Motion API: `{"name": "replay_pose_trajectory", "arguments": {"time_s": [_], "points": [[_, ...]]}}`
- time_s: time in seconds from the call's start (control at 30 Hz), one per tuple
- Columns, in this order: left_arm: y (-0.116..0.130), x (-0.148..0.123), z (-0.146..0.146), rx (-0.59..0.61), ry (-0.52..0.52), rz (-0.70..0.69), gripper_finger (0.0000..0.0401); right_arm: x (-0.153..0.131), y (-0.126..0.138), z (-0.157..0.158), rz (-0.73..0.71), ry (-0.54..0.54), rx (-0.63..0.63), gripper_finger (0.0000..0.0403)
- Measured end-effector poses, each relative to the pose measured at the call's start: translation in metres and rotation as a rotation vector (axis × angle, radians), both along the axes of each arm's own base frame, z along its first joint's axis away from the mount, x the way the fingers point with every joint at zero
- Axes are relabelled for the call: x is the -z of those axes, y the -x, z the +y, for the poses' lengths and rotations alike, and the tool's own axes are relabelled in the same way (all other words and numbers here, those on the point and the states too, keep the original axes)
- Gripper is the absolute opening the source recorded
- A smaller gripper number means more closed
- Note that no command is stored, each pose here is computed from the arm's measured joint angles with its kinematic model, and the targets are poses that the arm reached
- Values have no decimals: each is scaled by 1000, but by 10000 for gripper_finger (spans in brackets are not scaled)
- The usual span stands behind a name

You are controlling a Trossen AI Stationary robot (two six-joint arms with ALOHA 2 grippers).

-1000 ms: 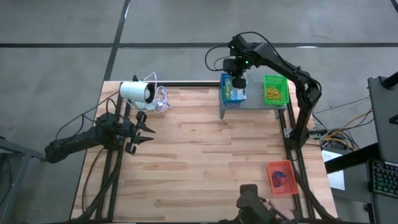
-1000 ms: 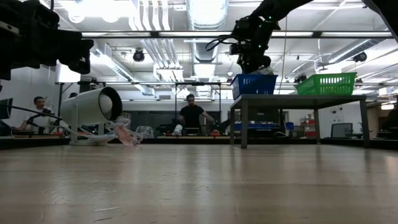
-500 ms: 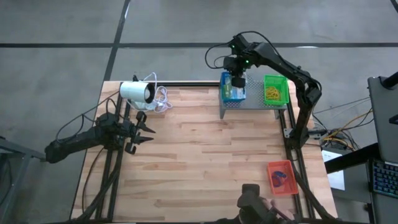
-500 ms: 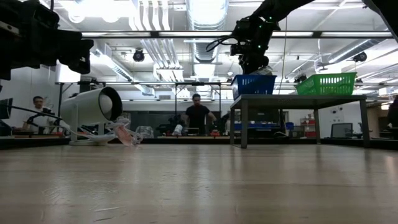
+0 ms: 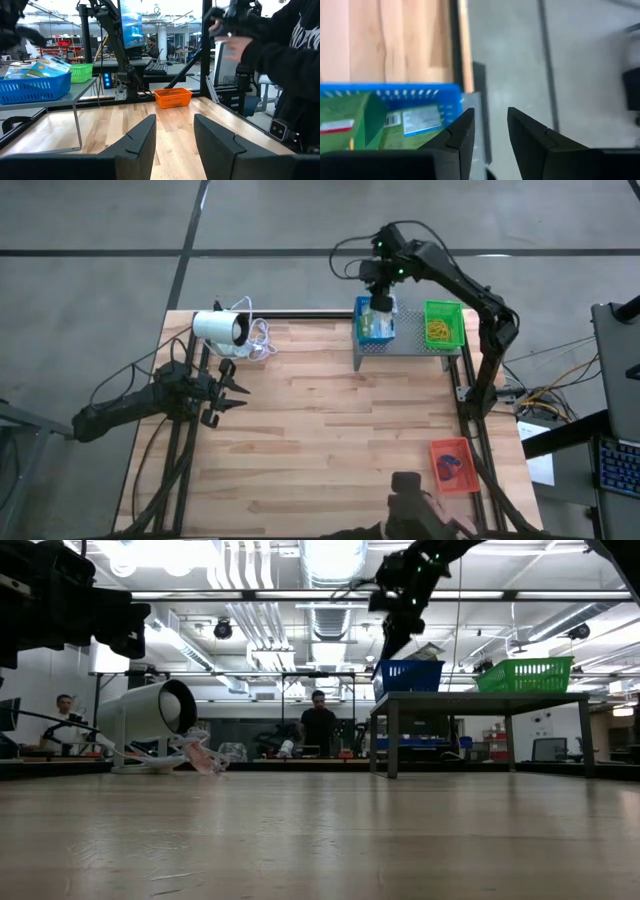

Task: Pick & Place Office Desk Supplies
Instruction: Put the orange bin on the shelf

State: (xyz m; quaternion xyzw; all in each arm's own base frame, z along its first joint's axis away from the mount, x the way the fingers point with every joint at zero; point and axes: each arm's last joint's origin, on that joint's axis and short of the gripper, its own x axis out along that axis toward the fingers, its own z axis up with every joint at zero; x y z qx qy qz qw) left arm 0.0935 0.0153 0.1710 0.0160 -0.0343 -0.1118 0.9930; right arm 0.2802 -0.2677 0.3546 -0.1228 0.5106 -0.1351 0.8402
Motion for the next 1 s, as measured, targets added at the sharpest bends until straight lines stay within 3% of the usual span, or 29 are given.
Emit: {"name": "replay_pose_trajectory", "arguments": {"time_s": [0.13, 0.3, 0.43, 0.8, 1.0], "points": [[0, 0, 0, 0, 0, 0, 134, -35, 7, 9, -112, 34, 56, 113], [0, 0, 0, 0, 1, 1, 134, -69, 20, 33, -249, -46, 183, 107], [0, 0, 0, 0, 0, 0, 134, -88, 29, 62, -276, -99, 241, 108], [0, 0, 0, 0, 4, 1, 134, -101, 59, 158, -158, -259, 546, 109], [0, 0, 0, 0, 3, 1, 134, -99, 88, 206, -236, -360, 669, 109]]}}
